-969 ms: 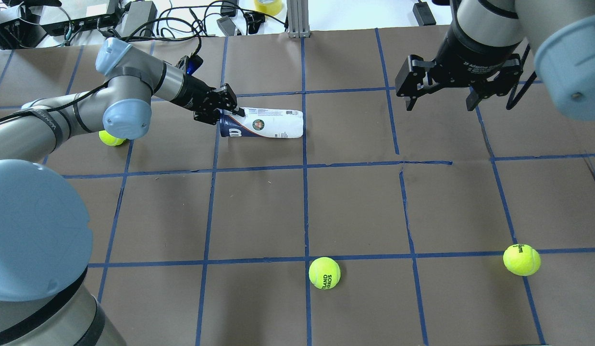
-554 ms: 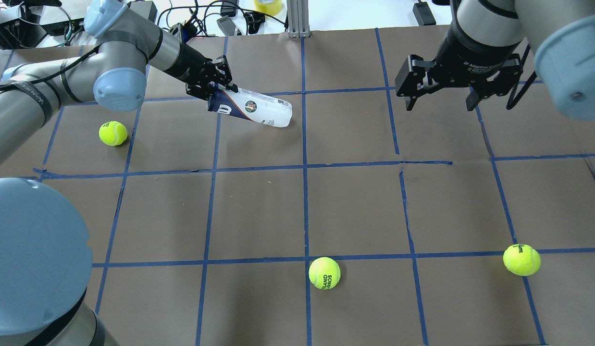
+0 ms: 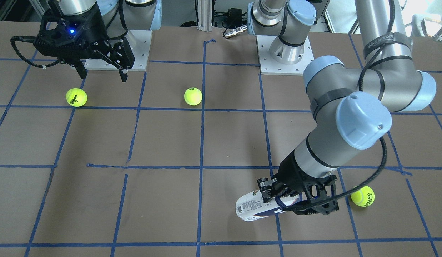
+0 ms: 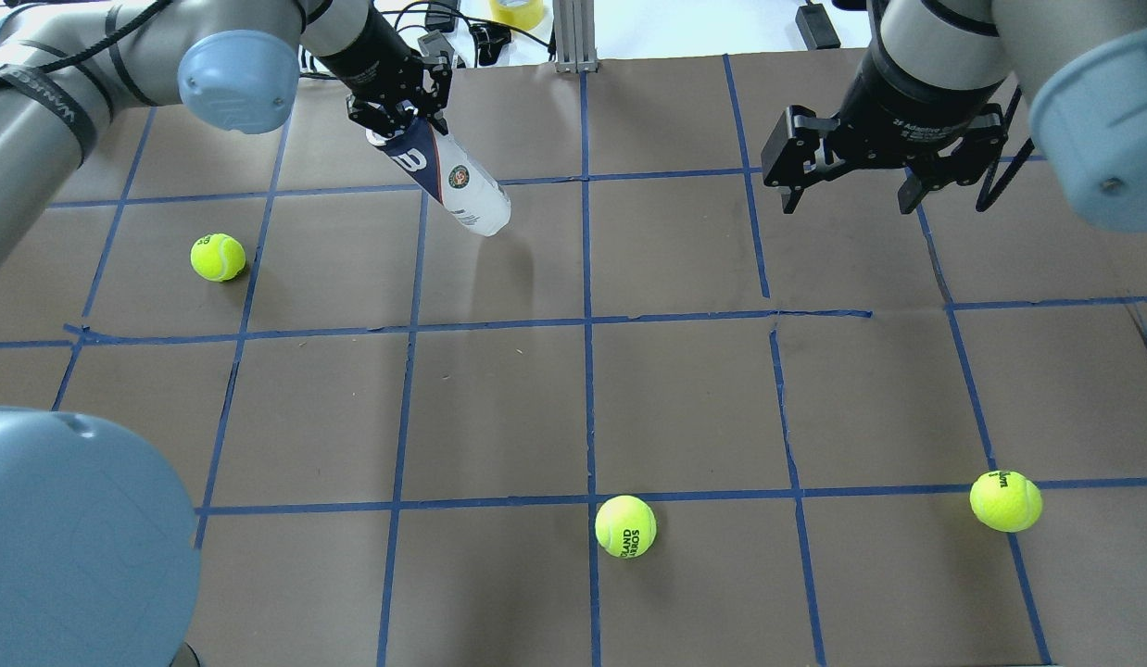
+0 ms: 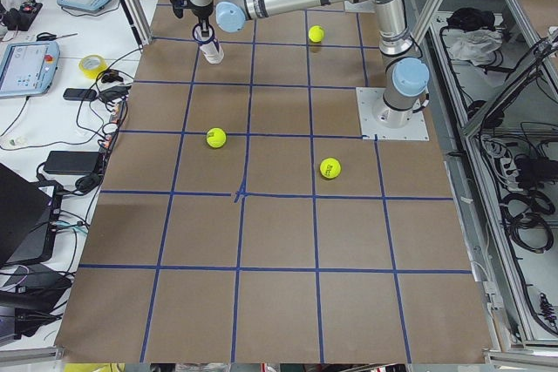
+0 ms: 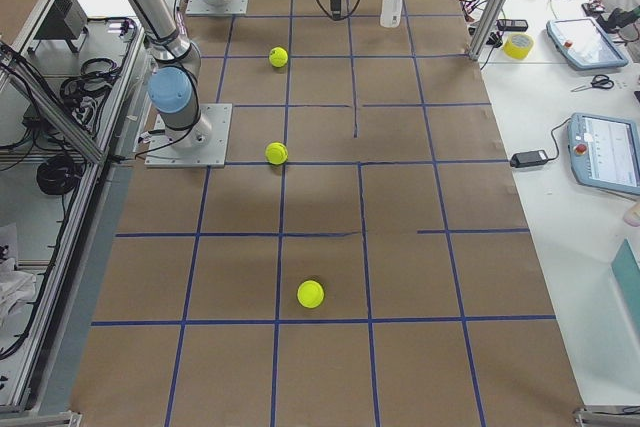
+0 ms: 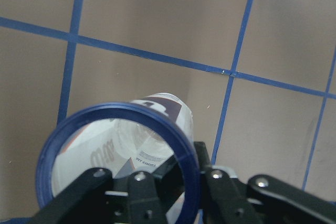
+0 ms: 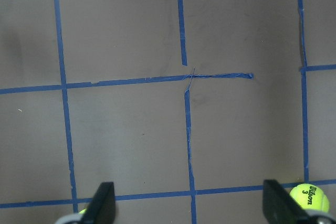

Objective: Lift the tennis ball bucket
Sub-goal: 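Lift the lid end with the left gripper, tipping the can upright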

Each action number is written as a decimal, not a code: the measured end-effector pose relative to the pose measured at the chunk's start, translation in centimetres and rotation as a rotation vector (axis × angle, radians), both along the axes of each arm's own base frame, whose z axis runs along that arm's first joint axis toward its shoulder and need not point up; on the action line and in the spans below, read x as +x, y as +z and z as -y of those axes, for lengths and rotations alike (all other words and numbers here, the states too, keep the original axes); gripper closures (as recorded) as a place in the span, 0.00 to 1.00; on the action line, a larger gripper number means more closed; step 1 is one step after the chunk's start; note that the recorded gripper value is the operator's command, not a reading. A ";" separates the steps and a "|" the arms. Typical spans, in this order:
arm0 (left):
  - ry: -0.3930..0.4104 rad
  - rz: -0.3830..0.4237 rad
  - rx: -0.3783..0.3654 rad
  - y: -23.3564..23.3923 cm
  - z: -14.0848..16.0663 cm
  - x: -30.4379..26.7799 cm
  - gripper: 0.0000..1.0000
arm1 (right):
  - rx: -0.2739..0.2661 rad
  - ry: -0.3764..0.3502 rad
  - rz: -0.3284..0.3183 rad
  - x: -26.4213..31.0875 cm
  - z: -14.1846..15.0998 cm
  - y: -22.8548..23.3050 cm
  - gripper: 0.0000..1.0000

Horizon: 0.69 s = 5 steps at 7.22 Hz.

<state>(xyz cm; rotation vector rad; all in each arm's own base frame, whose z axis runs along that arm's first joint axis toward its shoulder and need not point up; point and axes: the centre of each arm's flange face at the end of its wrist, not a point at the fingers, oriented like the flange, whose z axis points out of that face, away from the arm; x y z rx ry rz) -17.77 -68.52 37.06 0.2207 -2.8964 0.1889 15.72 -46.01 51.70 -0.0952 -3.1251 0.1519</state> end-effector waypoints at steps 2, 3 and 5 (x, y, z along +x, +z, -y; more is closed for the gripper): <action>-0.131 0.184 -0.017 -0.1 -1.2 -4.1 1.00 | 0.001 0.000 0.002 0.0 0.0 0.0 0.00; -0.173 0.227 -0.019 -0.4 -1.7 -5.4 1.00 | 0.001 0.000 0.002 0.0 0.0 0.0 0.00; -0.200 0.250 -0.009 -1.4 -1.9 -6.6 0.84 | 0.000 0.000 0.002 0.0 0.0 0.0 0.00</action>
